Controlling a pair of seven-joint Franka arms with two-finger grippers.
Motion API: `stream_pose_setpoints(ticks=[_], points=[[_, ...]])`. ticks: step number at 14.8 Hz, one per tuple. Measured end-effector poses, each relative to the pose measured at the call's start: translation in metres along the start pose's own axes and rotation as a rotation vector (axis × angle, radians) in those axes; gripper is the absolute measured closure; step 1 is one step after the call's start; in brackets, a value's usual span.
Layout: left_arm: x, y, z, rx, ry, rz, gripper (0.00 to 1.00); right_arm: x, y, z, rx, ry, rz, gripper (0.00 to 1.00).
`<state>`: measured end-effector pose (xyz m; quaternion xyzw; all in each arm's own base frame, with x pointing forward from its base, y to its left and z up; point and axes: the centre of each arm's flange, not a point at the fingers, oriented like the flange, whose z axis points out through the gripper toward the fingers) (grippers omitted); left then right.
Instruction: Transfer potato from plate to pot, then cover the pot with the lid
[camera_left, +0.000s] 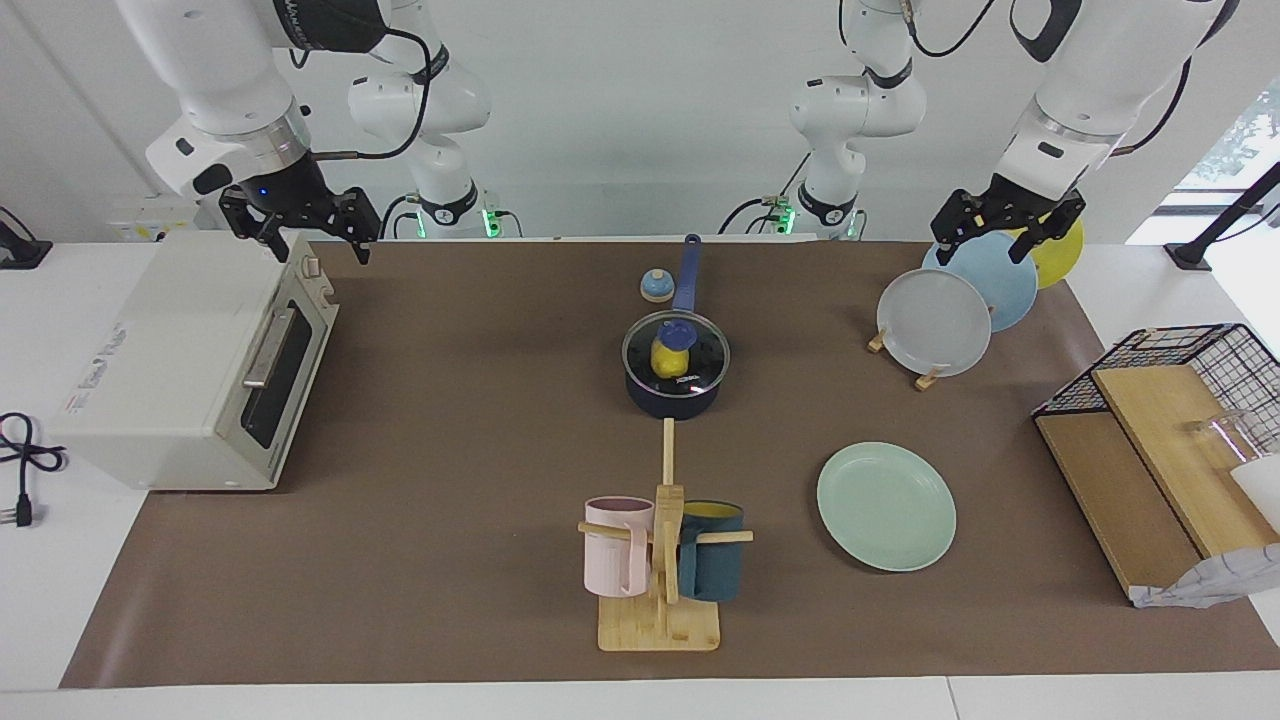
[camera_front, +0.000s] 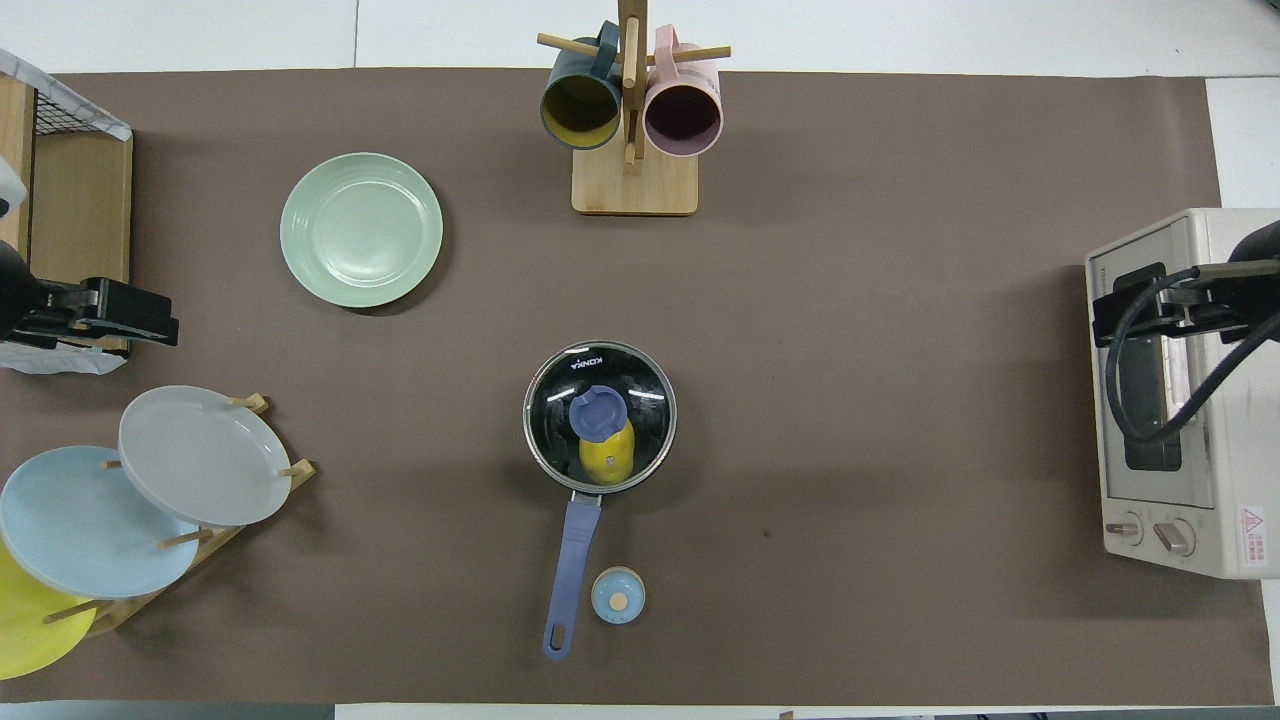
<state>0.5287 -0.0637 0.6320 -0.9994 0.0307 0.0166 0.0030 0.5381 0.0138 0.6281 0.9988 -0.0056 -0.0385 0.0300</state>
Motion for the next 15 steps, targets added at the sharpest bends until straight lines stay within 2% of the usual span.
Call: stream_pose_setpoints(ticks=[15], points=[[0.000, 0.000, 0.000, 0.000, 0.000, 0.000, 0.00, 0.002, 0.036, 0.002, 0.012, 0.011, 0.055, 0.00]])
